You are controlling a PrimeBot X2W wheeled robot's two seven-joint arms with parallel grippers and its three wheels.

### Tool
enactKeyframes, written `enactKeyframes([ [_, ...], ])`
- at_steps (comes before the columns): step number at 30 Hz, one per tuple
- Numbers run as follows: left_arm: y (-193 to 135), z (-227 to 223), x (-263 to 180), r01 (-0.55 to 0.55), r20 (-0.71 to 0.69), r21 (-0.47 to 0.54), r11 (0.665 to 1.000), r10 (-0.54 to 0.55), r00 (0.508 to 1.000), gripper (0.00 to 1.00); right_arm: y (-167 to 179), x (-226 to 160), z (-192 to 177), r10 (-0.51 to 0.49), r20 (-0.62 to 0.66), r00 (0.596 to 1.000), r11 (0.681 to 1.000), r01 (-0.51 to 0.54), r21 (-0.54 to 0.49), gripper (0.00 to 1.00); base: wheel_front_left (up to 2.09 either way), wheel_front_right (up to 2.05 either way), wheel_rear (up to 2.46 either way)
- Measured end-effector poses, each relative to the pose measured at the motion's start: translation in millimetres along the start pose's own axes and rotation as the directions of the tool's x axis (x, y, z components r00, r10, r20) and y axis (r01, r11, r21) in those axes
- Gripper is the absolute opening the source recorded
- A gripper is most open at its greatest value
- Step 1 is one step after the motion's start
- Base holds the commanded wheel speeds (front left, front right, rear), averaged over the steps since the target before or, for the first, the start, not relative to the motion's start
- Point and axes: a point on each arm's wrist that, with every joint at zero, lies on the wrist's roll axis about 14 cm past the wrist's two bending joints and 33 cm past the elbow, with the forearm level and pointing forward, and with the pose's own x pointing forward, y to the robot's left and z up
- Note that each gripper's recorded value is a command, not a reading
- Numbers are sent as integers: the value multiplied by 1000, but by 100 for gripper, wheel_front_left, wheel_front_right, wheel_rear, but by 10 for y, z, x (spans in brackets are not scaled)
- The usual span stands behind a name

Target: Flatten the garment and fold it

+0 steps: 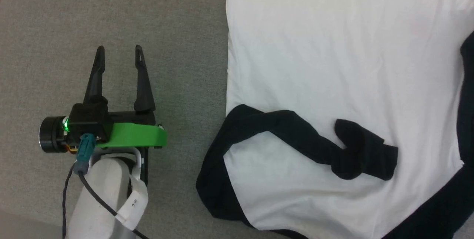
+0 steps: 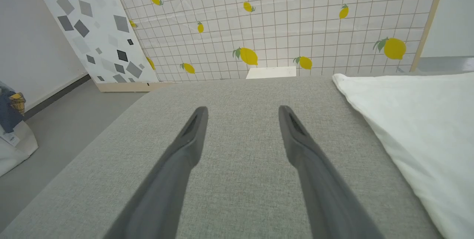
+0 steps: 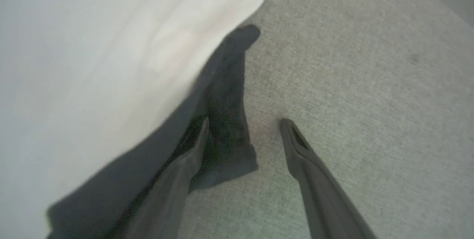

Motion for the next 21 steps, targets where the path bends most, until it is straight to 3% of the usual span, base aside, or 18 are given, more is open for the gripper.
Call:
enactKeyframes([
  [2, 20, -41, -2, -3, -11, 6, 1000, 3, 1000, 100, 33, 45, -3, 19, -3, 1000, 1000, -19, 0, 100, 0, 0, 0],
  [3, 34, -56, -1, -4, -15, 8, 1000, 4, 1000, 100, 42, 47, 0, 23, -2, 1000, 1000, -23, -9, 0, 0, 0, 0],
  [13, 135, 69, -97, -10, 10, 17, 1000, 9, 1000, 100, -84, -284, 190, 0, 239, 971, 999, -8, 33, 0, 0, 0, 0],
  [21, 219, 197, -391, -10, 23, -8, 1000, 10, 1000, 100, -268, -1227, 466, -58, 517, 854, 996, 84, -26, 0, 0, 0, 0],
])
